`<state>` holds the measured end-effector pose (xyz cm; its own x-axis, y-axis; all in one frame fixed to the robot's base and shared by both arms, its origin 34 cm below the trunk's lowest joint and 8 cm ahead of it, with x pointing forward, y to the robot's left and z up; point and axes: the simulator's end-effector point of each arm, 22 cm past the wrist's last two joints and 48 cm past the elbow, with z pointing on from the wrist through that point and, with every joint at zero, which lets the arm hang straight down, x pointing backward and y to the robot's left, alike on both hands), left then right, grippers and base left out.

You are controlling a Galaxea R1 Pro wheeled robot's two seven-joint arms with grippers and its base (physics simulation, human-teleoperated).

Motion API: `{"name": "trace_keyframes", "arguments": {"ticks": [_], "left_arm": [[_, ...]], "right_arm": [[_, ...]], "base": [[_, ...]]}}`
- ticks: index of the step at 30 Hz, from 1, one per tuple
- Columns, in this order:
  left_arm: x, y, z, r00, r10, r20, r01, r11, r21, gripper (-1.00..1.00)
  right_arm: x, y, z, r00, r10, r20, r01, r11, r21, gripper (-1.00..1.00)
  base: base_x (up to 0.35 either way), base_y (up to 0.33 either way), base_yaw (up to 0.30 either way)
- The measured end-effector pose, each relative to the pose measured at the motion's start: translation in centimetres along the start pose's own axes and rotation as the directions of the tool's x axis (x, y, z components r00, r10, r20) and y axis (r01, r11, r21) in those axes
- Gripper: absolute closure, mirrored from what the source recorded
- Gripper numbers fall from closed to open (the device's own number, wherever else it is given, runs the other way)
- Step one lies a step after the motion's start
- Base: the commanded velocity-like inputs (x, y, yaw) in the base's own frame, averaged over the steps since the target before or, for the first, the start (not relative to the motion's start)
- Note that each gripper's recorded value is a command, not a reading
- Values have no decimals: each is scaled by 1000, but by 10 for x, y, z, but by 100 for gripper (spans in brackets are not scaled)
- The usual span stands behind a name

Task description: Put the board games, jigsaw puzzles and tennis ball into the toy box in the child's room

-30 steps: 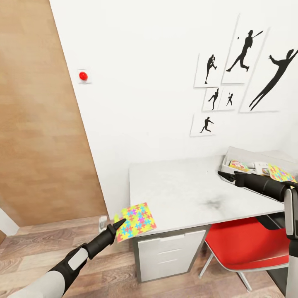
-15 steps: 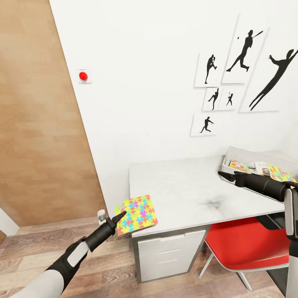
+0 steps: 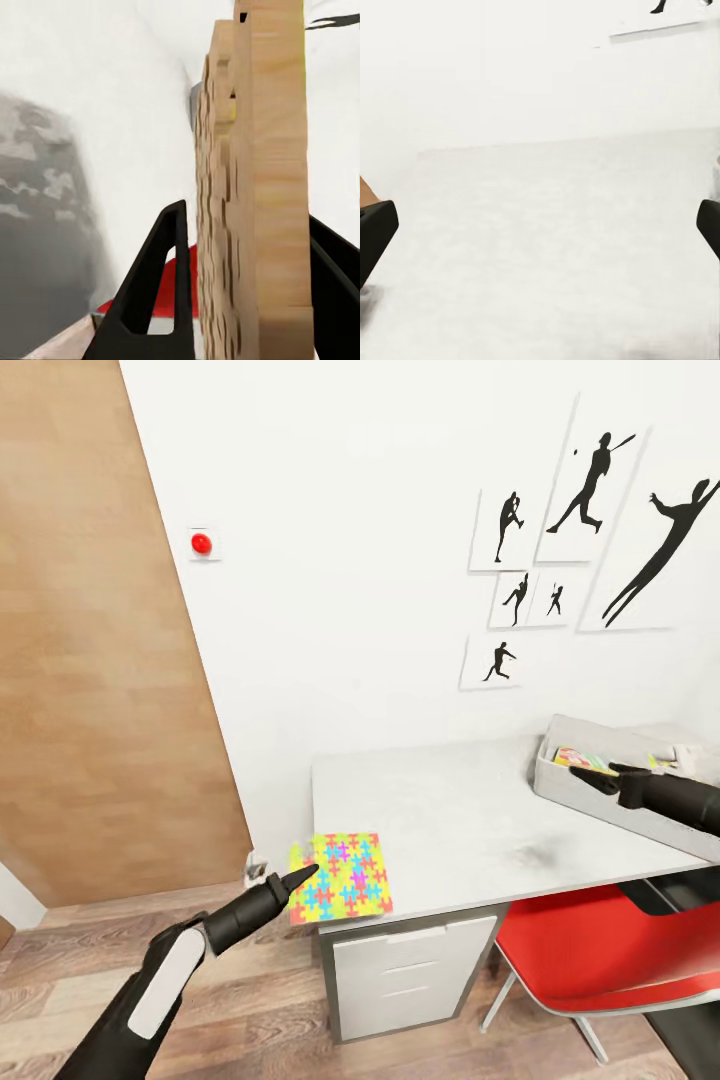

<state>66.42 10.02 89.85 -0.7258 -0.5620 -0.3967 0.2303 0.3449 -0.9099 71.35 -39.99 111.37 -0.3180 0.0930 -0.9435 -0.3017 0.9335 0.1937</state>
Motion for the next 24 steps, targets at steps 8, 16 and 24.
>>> {"name": "trace_keyframes", "arguments": {"ticks": [8,16,24], "left_arm": [[-35,-101,81,998,62,-27,-62,998,-21,100],[-50,-225,106,984,170,-56,-158,973,169,100],[-58,-287,120,966,250,-67,-232,951,206,100]], "right_arm": [[-25,-30,-25,998,32,53,-35,997,68,-100],[-33,-51,-45,998,43,43,-47,992,118,-100],[-35,-54,-48,998,44,51,-50,991,123,-100]], "base": [[0,0,-255],[1,0,-294],[210,0,-294]]}}
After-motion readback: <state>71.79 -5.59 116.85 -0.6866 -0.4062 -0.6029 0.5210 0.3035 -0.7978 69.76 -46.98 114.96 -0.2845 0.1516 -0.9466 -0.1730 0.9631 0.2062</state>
